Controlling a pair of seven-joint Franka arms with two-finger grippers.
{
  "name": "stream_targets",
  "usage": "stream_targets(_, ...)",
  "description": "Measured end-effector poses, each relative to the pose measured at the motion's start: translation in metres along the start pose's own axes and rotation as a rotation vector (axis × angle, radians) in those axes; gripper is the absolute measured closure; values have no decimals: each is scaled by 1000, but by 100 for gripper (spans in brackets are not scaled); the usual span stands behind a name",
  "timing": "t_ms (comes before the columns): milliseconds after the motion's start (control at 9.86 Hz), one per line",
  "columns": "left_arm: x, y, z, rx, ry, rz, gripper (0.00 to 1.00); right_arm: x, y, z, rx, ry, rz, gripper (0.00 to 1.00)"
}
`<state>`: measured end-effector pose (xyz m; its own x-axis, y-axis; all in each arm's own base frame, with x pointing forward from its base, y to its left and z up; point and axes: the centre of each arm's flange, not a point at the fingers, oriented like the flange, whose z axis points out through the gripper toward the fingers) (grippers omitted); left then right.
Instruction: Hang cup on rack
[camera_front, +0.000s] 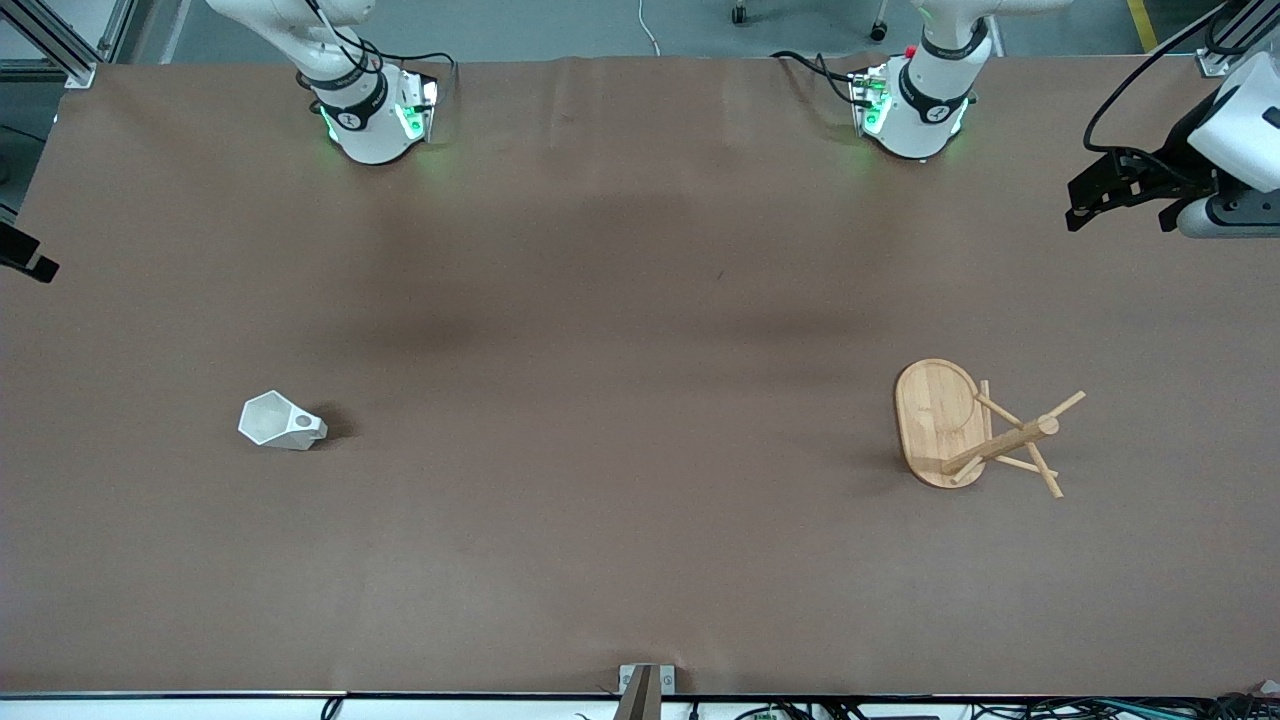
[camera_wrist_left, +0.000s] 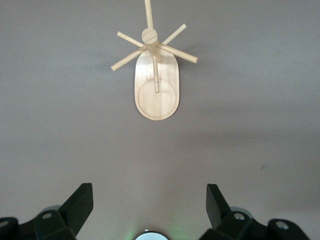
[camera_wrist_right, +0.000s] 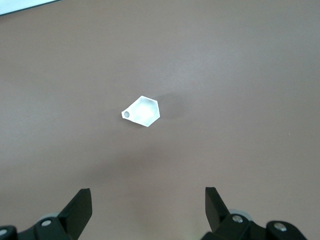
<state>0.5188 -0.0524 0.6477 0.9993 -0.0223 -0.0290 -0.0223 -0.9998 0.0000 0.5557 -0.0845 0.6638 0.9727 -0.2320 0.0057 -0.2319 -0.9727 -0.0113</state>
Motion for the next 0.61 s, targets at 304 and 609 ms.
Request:
stream_targets(304, 0, 0, 1, 0, -2, -1, 0, 0, 0, 1, 0, -3, -3, 0)
stream_targets(609, 1, 0, 2, 0, -4, -2, 0, 24, 4, 53, -5, -26, -20, 0)
